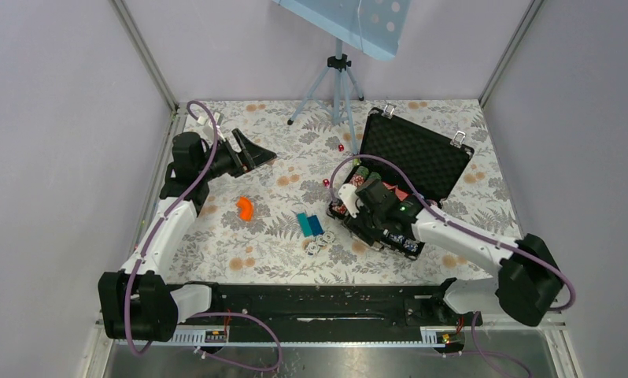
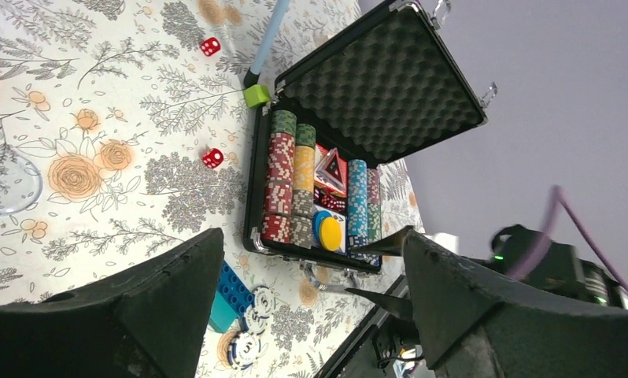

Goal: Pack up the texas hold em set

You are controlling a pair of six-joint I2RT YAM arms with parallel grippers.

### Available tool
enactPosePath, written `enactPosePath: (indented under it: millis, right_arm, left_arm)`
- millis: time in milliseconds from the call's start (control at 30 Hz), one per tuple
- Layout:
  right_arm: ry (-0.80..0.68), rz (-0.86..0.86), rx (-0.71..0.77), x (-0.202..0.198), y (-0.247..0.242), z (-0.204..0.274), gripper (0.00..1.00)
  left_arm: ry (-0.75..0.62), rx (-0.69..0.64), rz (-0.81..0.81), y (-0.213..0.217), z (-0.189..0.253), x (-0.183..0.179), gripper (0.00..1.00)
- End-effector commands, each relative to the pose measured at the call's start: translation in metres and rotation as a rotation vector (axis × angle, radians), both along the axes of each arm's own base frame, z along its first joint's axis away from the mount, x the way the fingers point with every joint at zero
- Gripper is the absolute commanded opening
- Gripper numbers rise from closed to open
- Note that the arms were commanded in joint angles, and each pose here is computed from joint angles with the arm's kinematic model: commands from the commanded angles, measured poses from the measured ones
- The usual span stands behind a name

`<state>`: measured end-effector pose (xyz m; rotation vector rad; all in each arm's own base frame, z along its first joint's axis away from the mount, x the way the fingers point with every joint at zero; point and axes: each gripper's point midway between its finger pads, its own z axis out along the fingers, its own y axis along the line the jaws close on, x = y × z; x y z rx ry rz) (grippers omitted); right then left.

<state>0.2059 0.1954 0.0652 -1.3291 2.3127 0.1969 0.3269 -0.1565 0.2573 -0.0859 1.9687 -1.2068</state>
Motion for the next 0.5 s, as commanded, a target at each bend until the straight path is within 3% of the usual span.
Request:
enactPosePath:
  millis: [0,167,300,467]
  right_arm:
    - [-0.218,-0.079,0.17,0.038,0.019,0.07,0.67]
    - [-0.267,-0.089,0.21,0.046,0.024,0.1,0.73]
    - [-0.315,-0.227,0.233,0.064,0.023,0.113,0.77]
    - [-0.287,-0.362,0.126,0.093,0.026,0.111,0.9]
  left_arm:
    - [-0.001,0.029,0.082,0.012,0.006,0.01,0.85]
    - [-0.041,0.063,0.159,0.024,0.016,0.014,0.88]
    - [-0.043,0.075,0.202,0.031,0.016,0.016,0.91]
    - [0.002,0.1,0.217,0.04,0.008,0.016,0.99]
